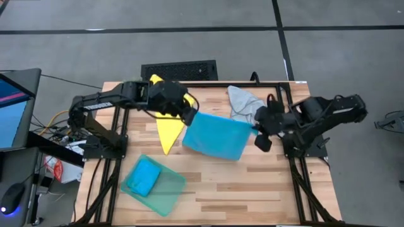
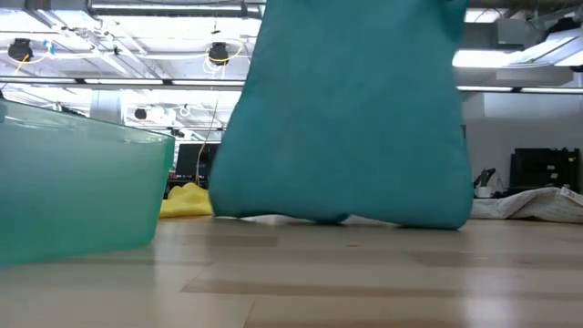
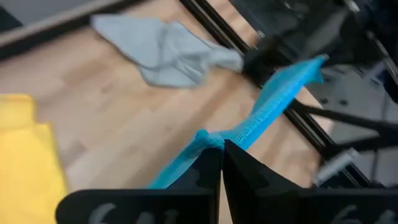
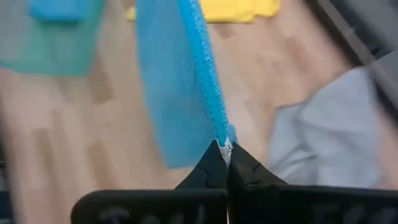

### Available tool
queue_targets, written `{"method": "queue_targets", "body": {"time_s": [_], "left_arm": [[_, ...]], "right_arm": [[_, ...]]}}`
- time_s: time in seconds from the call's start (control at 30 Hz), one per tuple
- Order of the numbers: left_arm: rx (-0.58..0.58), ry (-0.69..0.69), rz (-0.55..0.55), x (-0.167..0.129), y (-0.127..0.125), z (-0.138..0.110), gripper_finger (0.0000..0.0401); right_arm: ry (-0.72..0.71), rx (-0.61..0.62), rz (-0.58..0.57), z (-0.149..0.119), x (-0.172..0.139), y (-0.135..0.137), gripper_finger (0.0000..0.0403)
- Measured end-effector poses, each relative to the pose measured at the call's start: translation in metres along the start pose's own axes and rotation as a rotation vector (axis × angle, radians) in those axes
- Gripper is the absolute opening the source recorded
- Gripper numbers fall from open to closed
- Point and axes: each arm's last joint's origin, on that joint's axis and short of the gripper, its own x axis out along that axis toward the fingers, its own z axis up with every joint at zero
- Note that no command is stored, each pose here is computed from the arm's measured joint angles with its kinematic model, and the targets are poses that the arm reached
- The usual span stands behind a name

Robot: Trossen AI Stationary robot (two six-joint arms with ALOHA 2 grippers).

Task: Fold microfiber towels
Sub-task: Fold the blue towel

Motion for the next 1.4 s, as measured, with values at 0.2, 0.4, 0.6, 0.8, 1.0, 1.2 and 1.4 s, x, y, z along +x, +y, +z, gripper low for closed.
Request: {"method": "queue_targets", "body": {"time_s": [0.2, 0.4, 0.6, 0.8, 1.0, 1.2, 1.4], "left_arm": [[0.008, -0.081, 0.069, 0.004, 0.026, 0.027, 0.0002], [0.011, -0.177, 0.105, 0.003, 0.051, 0.053, 0.0002], [0.05, -0.179, 0.107, 0.003, 0.056, 0.057, 0.0001], [0.108, -0.099, 0.102, 0.004, 0.035, 0.034, 0.0], [0.147, 0.049, 0.095, 0.007, 0.001, -0.018, 0.0], [0.112, 0.206, 0.07, 0.025, -0.023, -0.089, 0.0], [0.008, 0.346, 0.013, 0.042, -0.034, -0.152, 0.0]], "right_arm": [[-0.066, -0.127, -0.24, 0.022, 0.003, -0.034, 0.0002], [-0.194, -0.151, -0.424, 0.049, -0.009, -0.067, 0.0002], [-0.255, -0.148, -0.466, 0.057, -0.031, -0.076, 0.0002], [-0.175, -0.096, -0.383, 0.037, -0.029, -0.058, 0.0002], [-0.087, -0.035, -0.214, 0.001, -0.008, -0.006, 0.0004], [-0.063, 0.053, -0.067, -0.049, 0.025, 0.061, 0.0004], [0.022, 0.157, 0.071, -0.093, 0.054, 0.123, 0.0008]]}}
